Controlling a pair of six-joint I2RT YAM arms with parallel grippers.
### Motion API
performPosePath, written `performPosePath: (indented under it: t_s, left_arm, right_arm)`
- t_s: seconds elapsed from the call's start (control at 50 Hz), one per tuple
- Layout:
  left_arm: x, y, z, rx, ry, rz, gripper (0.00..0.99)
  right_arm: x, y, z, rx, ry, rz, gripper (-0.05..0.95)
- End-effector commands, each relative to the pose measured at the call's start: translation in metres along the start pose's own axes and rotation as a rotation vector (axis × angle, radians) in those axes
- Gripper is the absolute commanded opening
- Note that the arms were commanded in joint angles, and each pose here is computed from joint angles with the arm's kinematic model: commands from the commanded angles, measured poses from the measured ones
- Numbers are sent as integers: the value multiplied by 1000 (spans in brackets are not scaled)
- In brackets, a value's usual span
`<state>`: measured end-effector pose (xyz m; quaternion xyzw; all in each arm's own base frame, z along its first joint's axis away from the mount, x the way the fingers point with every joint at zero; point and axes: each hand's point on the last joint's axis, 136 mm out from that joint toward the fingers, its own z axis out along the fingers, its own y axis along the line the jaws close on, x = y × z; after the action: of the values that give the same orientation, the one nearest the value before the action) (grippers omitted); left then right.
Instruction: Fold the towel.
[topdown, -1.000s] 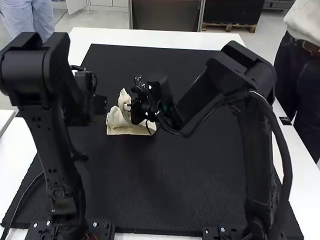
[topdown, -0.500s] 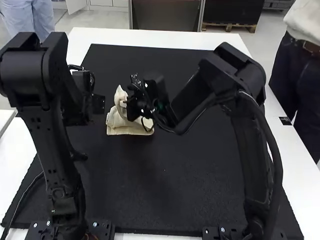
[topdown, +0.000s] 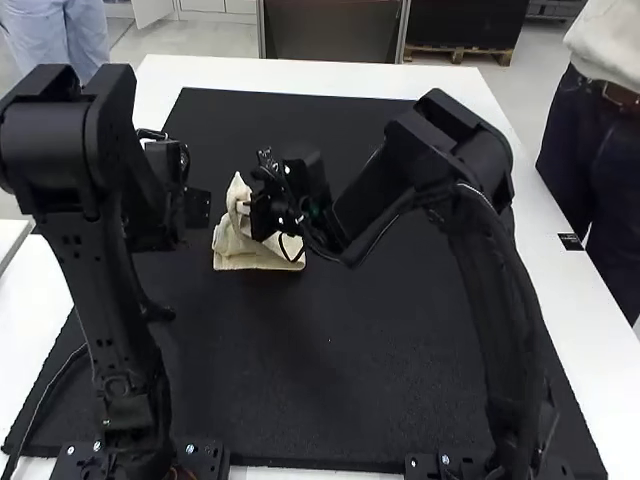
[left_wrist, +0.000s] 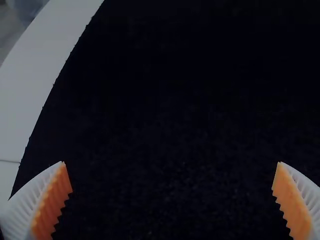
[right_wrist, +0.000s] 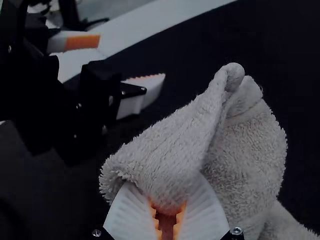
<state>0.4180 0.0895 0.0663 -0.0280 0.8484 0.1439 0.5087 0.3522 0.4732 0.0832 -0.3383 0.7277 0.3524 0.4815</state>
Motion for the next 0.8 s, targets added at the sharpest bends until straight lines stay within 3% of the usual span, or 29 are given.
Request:
performPosePath:
  t_s: [0.0,0.56,0.64,0.78]
  left_arm:
    - [-21,4,-3,2,-54,2,944]
    - [-24,1,-4,17,-60,3,944]
    - [-23,1,-4,19,-59,3,944]
    - [-23,0,-4,22,-59,2,944]
  right_arm:
    - [-1,2,5,-18,-17,27,67]
    - [11,-7,22,-11,-12,27,118]
    - [12,-5,24,-14,-12,26,270]
    - [14,-6,25,-13,-9,27,303]
